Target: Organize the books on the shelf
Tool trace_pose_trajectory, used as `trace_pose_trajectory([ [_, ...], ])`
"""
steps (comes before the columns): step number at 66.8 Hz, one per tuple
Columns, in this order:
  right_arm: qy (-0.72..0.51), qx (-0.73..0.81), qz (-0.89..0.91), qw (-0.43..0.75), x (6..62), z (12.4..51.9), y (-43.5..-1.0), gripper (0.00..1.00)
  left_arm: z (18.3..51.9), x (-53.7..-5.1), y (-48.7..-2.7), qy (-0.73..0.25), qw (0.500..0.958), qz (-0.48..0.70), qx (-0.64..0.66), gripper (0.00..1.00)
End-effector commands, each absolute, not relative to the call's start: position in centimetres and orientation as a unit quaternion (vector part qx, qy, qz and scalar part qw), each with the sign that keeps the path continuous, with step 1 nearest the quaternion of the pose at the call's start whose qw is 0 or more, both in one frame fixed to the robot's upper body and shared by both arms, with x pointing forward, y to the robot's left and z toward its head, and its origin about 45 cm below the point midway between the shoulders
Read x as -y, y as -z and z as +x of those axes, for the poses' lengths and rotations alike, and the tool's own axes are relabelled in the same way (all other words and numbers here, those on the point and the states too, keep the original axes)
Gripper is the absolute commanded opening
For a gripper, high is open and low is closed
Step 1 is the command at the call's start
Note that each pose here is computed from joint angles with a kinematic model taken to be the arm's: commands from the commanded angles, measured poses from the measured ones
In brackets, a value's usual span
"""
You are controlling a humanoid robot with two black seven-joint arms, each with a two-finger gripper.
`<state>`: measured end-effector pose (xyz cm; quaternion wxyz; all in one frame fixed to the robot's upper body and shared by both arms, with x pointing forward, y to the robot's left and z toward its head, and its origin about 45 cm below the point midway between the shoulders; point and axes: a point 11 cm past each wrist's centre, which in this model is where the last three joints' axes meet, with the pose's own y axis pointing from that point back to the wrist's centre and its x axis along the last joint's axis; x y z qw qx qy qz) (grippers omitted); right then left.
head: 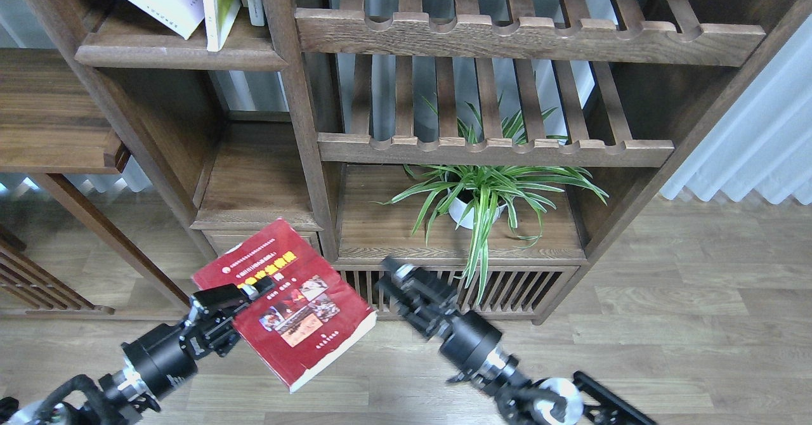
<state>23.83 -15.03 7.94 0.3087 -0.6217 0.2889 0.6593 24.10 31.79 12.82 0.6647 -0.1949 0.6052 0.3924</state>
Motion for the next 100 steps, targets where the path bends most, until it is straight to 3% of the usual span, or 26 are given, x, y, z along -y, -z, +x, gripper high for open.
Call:
trace_pose_trajectory([
  [1,-0.667,-0.281,-0.621,0.3,14.3,23.2,-7.7,0.99,24.7,-34.0,-13.9,-0.42,0.686,-0.177,-0.567,0.03],
  [28,-0.647,-0.28,-0.649,0.287,15.3,25.1,-8.8,0.99,28.7,-39.3,-21.5,-0.475,0.764,-0.163,-0.406,0.03],
  [59,-0.647,-0.269,-0.646,0.304,13.9,25.6,-9.4,0.99,30.6,-42.7,-27.4,-0.499,0.79,-0.16,-0.318,0.03],
  [84,-0.651,-0.274,-0.641,0.301,14.0,25.4,-8.9,0.99,35.0,-42.7,-43.0,-0.474,0.862,-0.109,-0.145,0.03],
  [100,-0.652,-0.272,-0.64,0.304,13.9,25.5,-9.0,0.99,35.7,-44.0,-48.8,-0.507,0.858,-0.059,-0.052,0.04],
])
